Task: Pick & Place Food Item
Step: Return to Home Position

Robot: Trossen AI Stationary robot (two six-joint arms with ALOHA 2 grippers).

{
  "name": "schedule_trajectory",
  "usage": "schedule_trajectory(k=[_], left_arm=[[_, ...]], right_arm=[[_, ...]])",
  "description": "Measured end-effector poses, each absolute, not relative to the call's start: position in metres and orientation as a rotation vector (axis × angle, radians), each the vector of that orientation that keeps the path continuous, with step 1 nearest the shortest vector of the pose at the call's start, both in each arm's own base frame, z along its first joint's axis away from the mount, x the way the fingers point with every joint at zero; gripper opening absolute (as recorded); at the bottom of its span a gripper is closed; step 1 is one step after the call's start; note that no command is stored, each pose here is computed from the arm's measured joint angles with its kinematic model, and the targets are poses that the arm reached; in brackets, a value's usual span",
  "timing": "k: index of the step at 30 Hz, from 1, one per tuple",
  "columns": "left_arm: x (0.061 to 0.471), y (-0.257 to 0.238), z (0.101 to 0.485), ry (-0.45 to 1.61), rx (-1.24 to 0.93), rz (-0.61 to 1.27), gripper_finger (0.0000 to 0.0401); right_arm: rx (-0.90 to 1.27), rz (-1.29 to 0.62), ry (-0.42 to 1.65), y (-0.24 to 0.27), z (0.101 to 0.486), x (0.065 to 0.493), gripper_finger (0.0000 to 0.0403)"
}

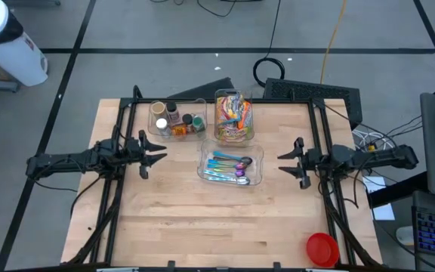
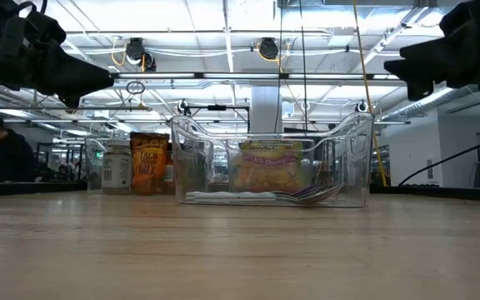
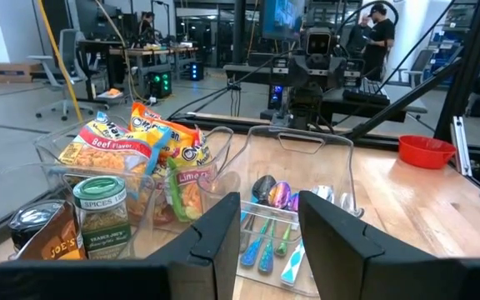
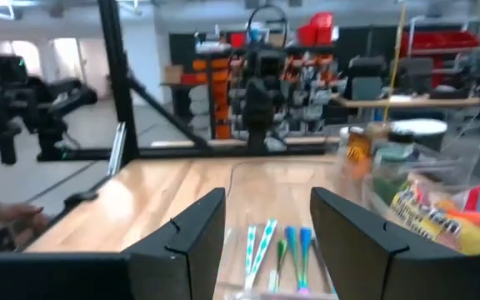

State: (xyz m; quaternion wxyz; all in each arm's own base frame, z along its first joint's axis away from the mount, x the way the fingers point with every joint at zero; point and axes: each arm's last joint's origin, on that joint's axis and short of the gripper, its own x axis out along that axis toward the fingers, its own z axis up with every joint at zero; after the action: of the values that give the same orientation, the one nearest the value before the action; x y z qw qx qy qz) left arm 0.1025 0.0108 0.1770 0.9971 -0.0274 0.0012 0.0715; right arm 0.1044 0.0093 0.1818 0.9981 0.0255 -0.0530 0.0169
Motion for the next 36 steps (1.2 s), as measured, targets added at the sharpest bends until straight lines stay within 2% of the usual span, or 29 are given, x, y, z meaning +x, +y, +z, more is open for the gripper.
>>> schedule_trajectory(k=[5,17,36], left_arm=[[0.103,0.011,0.177,0.003,-0.056,0.143,0.0127],[0.102,0.011,0.177,0.008,-0.058,0.14,0.0127],[0.102,0.011,0.177,0.008,-0.057,0.141,0.0127]], right_arm=[[0.049,0.098,-0.13,0.01,0.182,0.096,0.0169],[0.07,0.088,-0.025,0.01,0.173,0.098,0.0169],[0.061,0.087,-0.016,0.01,0.172,0.099,0.0169]])
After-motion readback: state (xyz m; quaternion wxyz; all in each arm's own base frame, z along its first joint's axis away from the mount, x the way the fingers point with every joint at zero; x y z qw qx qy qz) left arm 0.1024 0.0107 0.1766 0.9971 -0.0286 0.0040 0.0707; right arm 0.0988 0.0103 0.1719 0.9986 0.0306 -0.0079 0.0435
